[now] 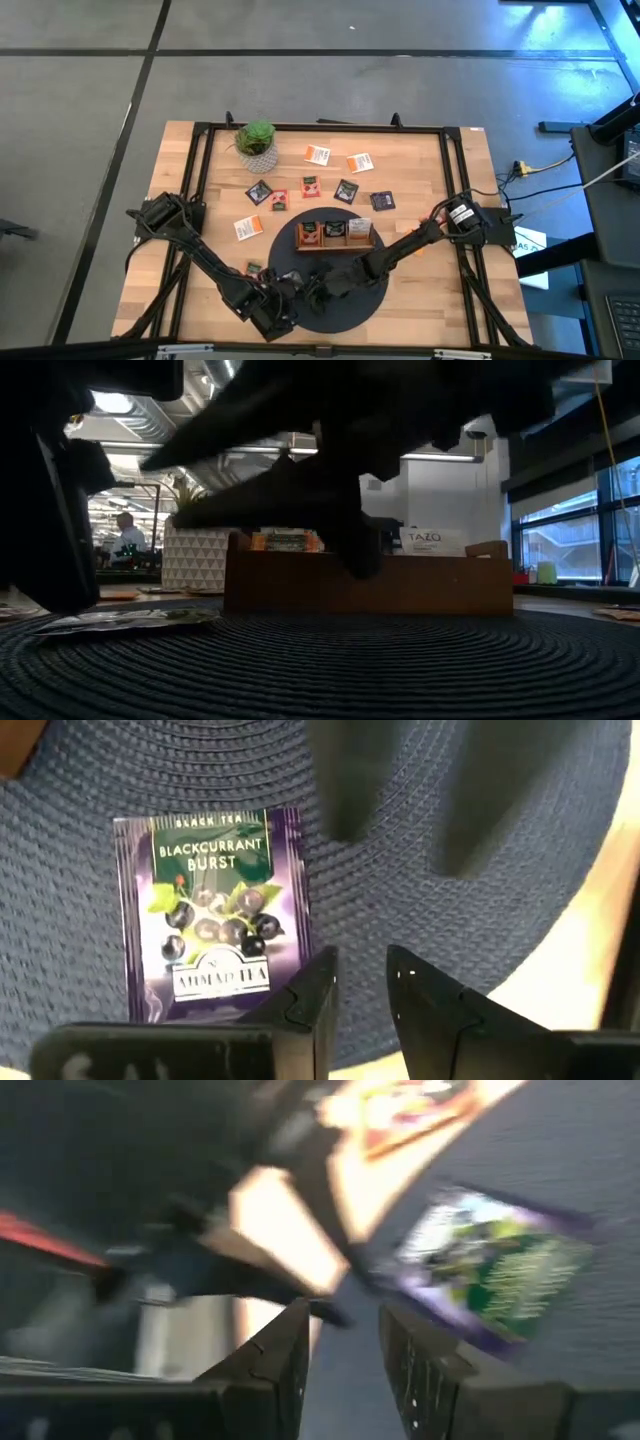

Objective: Pick & Place Tea
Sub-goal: Put the violet tea bag into the middle slot of the wooden organizer

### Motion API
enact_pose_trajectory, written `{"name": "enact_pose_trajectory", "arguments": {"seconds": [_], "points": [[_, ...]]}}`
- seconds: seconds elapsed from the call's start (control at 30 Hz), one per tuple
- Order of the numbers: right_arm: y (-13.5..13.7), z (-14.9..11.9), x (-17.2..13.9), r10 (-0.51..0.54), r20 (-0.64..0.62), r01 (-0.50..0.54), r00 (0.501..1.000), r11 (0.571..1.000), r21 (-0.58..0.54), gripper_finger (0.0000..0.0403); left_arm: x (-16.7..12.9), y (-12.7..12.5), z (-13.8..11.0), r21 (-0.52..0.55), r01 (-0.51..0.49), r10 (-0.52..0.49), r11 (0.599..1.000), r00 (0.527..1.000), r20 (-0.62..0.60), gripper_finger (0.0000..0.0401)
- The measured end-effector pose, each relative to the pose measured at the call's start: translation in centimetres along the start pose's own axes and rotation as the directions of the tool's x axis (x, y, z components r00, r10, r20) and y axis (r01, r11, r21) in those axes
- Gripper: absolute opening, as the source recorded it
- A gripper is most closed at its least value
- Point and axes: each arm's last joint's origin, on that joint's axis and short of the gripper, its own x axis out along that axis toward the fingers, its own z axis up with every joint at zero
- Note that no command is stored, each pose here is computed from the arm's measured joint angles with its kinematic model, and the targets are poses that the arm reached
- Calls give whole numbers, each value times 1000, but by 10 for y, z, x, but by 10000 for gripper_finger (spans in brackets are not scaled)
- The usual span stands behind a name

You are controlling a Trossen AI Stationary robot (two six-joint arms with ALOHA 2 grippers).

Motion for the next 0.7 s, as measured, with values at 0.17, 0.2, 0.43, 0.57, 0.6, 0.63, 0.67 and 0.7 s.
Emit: {"name": "enact_pose_trajectory", "arguments": {"seconds": [0.17,0.2,0.43,0.57,0.6,0.63,0.67,0.7], "points": [[16,15,-5,-297,-74,289,952,952,-105,125,-5,7,-6,-78,-83,81,993,996,-27,84],[17,18,-8,-359,-74,349,930,930,-117,125,-6,10,-8,-100,-116,113,988,993,-29,84],[14,36,-11,-432,-121,425,894,902,-79,125,-9,21,-13,-223,-241,237,945,971,-44,84],[8,34,-2,-409,-141,404,902,913,-64,125,-9,20,-13,-233,-231,228,945,973,-38,84],[7,33,0,-405,-142,401,903,914,-54,125,-9,20,-12,-237,-223,223,945,974,-28,84],[5,31,2,-411,-147,410,900,911,-41,125,-8,19,-11,-244,-213,216,946,976,-16,84],[3,29,3,-421,-155,422,893,906,-31,125,-8,18,-11,-249,-204,208,947,978,-7,84],[1,27,5,-424,-160,426,892,904,-18,125,-8,17,-11,-254,-195,201,948,980,0,84]]}}
